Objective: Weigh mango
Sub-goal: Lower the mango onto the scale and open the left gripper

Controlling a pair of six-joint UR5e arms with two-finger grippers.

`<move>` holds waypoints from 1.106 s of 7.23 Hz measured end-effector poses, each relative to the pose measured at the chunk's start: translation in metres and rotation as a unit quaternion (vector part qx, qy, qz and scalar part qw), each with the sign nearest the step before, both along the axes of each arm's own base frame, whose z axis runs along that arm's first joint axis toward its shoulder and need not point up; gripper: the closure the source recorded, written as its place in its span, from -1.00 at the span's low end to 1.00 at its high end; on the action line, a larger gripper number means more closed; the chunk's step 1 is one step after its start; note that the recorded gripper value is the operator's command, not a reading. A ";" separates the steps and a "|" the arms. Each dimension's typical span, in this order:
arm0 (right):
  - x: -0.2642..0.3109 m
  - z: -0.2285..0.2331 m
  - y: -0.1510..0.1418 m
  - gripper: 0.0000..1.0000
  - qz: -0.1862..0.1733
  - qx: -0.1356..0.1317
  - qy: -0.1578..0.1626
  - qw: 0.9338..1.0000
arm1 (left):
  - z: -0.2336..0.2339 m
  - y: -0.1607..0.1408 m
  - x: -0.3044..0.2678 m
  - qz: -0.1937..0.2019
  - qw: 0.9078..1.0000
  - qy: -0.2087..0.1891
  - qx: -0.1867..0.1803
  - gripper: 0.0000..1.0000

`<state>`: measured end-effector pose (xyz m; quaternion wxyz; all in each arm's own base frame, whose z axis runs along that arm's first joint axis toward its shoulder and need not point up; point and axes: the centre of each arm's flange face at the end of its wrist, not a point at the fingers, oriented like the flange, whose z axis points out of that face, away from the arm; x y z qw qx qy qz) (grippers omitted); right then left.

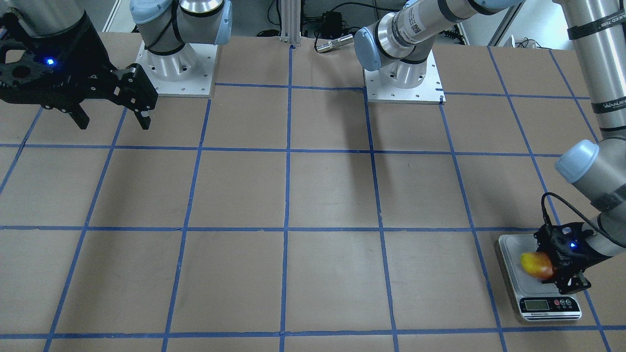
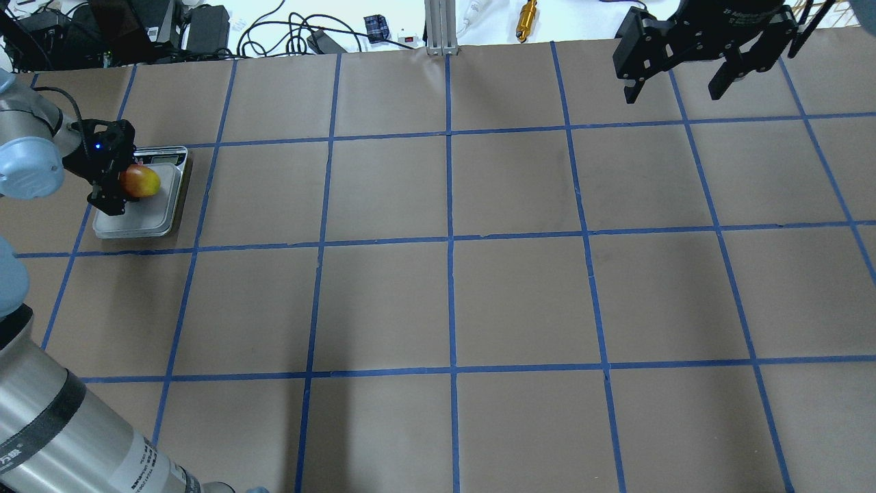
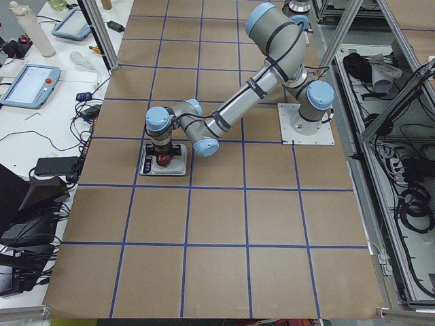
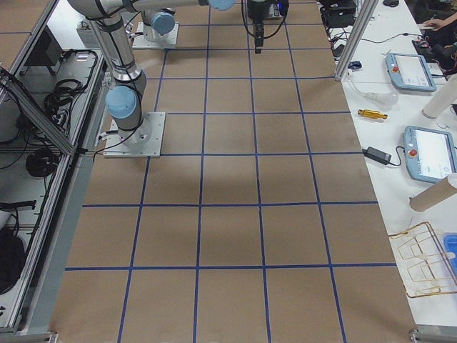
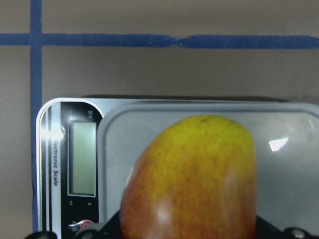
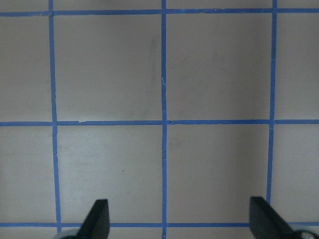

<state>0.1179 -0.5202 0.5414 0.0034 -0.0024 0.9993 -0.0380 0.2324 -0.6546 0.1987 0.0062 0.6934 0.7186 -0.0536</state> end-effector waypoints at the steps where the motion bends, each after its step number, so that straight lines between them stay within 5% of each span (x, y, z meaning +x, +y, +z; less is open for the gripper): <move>1: 0.000 0.000 0.000 -1.00 0.000 0.000 0.000 1.000 | -0.001 0.000 0.000 -0.001 1.000 0.000 0.001 -1.00; 4: 0.000 0.000 0.000 -1.00 0.000 0.000 0.000 1.000 | 0.030 0.004 0.002 -0.002 1.000 -0.017 -0.008 -1.00; 8: 0.000 0.000 0.000 -1.00 0.000 0.000 0.000 1.000 | 0.151 0.049 -0.025 0.020 0.999 -0.027 0.008 -1.00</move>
